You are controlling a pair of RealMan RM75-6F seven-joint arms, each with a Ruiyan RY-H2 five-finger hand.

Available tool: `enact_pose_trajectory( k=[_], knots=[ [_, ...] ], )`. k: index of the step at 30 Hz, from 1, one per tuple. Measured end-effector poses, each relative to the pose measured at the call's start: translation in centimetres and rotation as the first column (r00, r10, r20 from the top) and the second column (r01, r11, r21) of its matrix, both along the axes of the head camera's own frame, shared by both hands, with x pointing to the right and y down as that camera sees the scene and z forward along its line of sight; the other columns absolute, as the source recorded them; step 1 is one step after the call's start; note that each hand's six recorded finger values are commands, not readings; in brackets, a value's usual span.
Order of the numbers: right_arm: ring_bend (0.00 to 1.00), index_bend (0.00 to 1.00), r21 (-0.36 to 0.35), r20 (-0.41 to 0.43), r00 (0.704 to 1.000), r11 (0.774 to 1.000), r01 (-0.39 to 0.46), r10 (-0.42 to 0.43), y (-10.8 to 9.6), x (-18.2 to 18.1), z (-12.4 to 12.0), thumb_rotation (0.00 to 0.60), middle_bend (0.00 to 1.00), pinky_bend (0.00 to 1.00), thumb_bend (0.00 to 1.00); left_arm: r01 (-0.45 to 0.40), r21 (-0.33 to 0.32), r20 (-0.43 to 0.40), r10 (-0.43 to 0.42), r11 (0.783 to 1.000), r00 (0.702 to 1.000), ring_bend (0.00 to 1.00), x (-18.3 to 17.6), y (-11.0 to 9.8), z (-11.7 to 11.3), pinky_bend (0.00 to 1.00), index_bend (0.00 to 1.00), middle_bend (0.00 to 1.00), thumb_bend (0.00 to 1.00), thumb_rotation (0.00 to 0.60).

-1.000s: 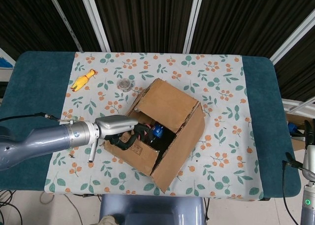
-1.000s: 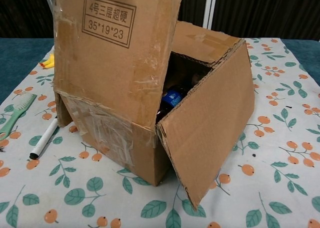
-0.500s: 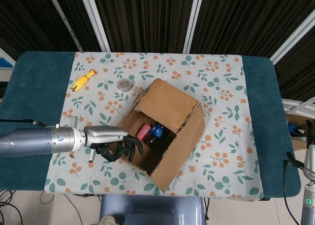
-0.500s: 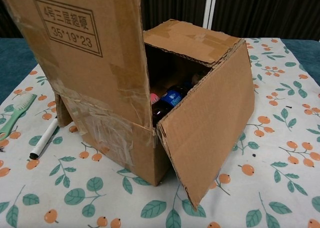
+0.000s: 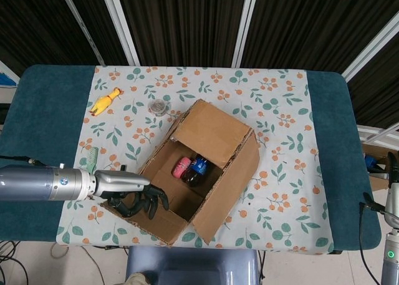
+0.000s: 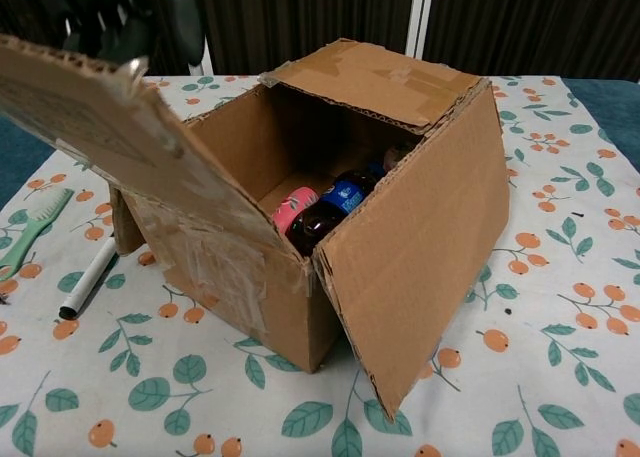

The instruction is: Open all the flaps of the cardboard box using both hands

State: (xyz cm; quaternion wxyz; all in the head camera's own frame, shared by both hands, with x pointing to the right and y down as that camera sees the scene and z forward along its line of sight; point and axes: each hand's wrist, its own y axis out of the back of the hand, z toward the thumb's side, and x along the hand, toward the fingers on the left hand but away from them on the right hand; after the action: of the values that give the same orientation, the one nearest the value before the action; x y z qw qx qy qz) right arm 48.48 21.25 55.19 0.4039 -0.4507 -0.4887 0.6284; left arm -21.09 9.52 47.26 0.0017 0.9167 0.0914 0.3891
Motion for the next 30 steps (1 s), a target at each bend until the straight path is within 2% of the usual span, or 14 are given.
enact_pose_trajectory(
  k=[5, 11, 14, 19, 22, 25, 28, 30],
  knots=[
    [0.08, 0.0, 0.001, 0.002, 1.0, 1.0, 0.001, -0.001, 0.0, -0.1, 0.0, 0.6, 0.04, 0.15, 0.0, -0.035, -0.013, 0.058, 0.036, 0.999, 0.998, 0.34, -0.9, 1.1, 1.4, 0.45, 0.22, 0.4, 0.8, 0.6],
    [0.08, 0.0, 0.0, 0.002, 1.0, 1.0, 0.0, 0.0, 0.0, -0.1, 0.0, 0.6, 0.04, 0.15, 0.0, -0.055, -0.031, 0.085, 0.057, 0.998, 0.995, 0.34, -1.6, 2.2, 2.5, 0.45, 0.22, 0.4, 0.8, 0.6],
    [0.08, 0.0, -0.004, 0.001, 1.0, 1.0, 0.0, 0.0, 0.0, 0.0, 0.1, 0.6, 0.04, 0.15, 0.0, -0.058, -0.025, 0.101, 0.06, 0.998, 0.993, 0.32, -1.9, 2.2, 2.9, 0.4, 0.22, 0.39, 0.8, 0.6],
    [0.08, 0.0, -0.009, -0.002, 1.0, 1.0, 0.003, -0.003, 0.0, -0.1, 0.2, 0.6, 0.04, 0.15, 0.0, -0.04, 0.054, 0.092, 0.035, 0.998, 0.995, 0.27, -1.7, 1.3, 3.2, 0.3, 0.23, 0.36, 0.8, 0.6],
    [0.08, 0.0, -0.012, -0.003, 1.0, 1.0, 0.005, -0.005, 0.1, -0.1, 0.3, 0.6, 0.04, 0.15, 0.0, -0.032, 0.155, 0.084, 0.019, 0.987, 0.996, 0.24, -1.6, 0.4, 3.4, 0.27, 0.23, 0.32, 0.79, 0.6],
    [0.08, 0.0, -0.019, 0.0, 1.0, 1.0, 0.01, -0.01, 0.1, -0.2, 0.4, 0.6, 0.04, 0.15, 0.0, -0.03, 0.302, 0.086, 0.004, 0.953, 0.996, 0.18, -1.7, -0.7, 3.8, 0.21, 0.22, 0.27, 0.77, 0.6],
    [0.08, 0.0, -0.028, 0.006, 1.0, 0.999, 0.016, -0.015, 0.1, -0.3, 0.6, 0.6, 0.04, 0.15, 0.0, -0.034, 0.479, 0.1, -0.016, 0.877, 0.995, 0.12, -2.2, -2.1, 4.3, 0.14, 0.21, 0.22, 0.71, 0.6],
    [0.08, 0.0, -0.037, 0.013, 1.0, 0.999, 0.019, -0.019, 0.1, -0.4, 0.8, 0.6, 0.04, 0.15, 0.0, -0.04, 0.601, 0.116, -0.037, 0.798, 0.993, 0.11, -2.9, -2.9, 4.6, 0.12, 0.21, 0.21, 0.69, 0.6]
  ],
)
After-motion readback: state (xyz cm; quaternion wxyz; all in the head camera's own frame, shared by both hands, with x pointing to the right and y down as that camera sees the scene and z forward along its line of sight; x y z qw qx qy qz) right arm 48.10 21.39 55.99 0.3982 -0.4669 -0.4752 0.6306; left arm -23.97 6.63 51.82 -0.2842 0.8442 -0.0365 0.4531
